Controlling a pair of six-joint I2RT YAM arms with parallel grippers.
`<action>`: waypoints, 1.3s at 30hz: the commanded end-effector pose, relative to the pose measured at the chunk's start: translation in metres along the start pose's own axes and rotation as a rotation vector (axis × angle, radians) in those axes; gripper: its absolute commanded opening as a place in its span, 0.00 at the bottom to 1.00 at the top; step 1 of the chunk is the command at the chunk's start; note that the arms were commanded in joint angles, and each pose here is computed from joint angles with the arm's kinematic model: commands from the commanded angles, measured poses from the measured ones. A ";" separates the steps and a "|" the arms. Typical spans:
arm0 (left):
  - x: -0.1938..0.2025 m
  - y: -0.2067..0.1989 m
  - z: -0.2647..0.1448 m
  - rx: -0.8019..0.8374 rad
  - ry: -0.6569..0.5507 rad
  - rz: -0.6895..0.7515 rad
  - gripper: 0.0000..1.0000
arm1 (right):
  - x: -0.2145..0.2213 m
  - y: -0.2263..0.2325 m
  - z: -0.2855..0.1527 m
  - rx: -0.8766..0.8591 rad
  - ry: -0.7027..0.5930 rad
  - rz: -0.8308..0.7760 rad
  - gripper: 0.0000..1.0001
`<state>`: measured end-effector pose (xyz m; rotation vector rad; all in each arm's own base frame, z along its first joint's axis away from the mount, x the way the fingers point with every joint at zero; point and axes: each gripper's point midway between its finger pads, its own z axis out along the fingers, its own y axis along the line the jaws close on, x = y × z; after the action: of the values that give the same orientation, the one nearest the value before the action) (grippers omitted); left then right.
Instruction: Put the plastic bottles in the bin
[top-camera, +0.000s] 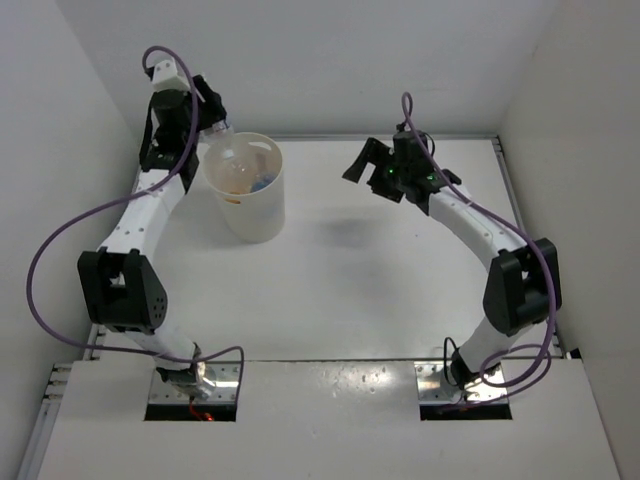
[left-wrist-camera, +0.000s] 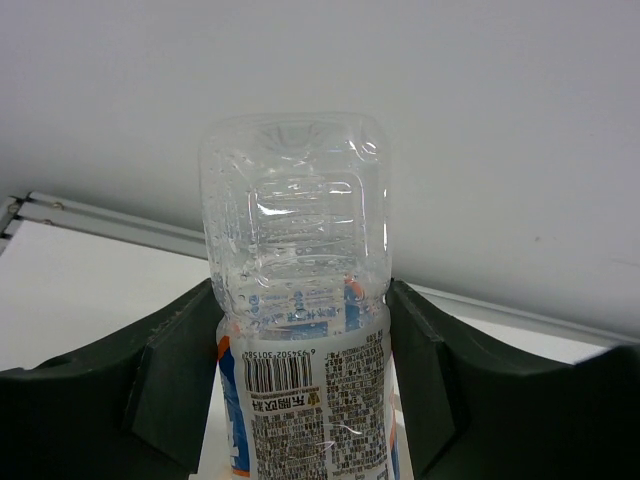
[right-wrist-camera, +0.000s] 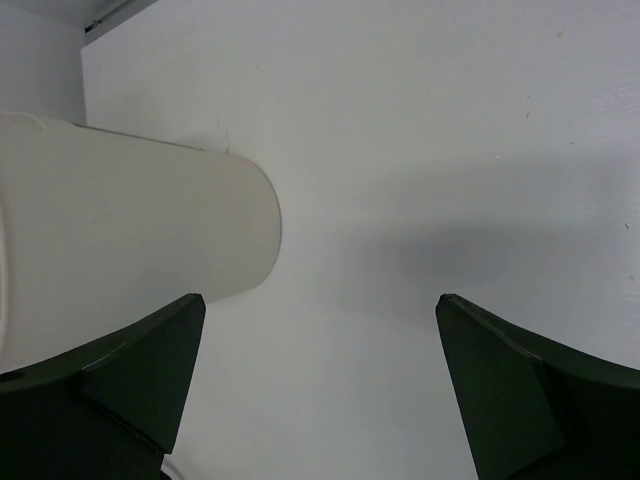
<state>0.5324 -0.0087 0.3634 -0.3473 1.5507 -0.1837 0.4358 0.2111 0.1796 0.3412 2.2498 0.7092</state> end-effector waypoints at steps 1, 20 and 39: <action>-0.049 -0.033 -0.012 0.078 -0.124 -0.004 0.52 | -0.014 0.011 -0.018 -0.052 -0.053 0.011 1.00; 0.053 -0.001 -0.063 -0.032 0.091 0.142 1.00 | -0.009 0.003 -0.024 -0.056 -0.038 0.049 1.00; -0.009 0.139 -0.057 -0.615 -0.182 -0.093 1.00 | -0.024 -0.002 -0.063 -0.028 -0.089 0.018 1.00</action>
<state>0.4849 0.0976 0.3731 -0.8165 1.3402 0.2014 0.4139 0.1816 0.2090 0.3949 2.1972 0.7179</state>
